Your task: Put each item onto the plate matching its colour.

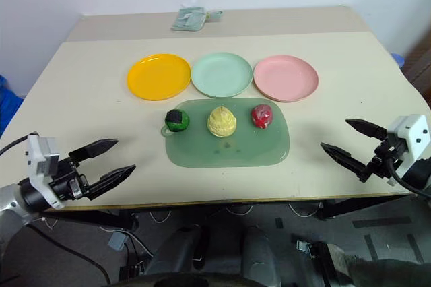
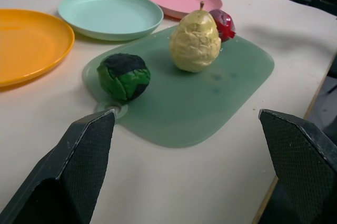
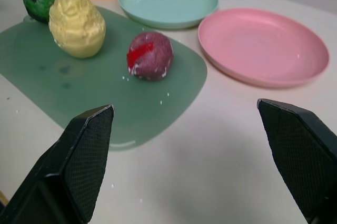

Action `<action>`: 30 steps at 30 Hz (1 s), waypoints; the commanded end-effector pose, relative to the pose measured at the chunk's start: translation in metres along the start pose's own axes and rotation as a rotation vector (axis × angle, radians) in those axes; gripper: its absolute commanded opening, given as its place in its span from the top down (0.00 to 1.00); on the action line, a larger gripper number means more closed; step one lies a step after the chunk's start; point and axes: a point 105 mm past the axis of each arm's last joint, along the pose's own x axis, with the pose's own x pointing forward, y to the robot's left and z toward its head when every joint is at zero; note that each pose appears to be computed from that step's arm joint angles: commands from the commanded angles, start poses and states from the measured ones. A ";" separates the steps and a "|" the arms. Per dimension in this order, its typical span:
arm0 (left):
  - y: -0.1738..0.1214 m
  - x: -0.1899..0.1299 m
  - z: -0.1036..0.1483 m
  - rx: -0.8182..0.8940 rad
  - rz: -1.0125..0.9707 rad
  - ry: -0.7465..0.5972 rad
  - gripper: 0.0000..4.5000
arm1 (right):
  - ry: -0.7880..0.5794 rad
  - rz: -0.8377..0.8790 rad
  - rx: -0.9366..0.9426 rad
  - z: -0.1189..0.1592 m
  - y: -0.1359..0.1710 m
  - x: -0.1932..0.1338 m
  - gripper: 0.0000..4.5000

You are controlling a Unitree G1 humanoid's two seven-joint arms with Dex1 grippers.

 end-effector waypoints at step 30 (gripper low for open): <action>0.024 0.030 0.020 0.030 0.152 -0.044 0.00 | -0.155 0.274 -0.098 0.050 0.040 0.053 0.01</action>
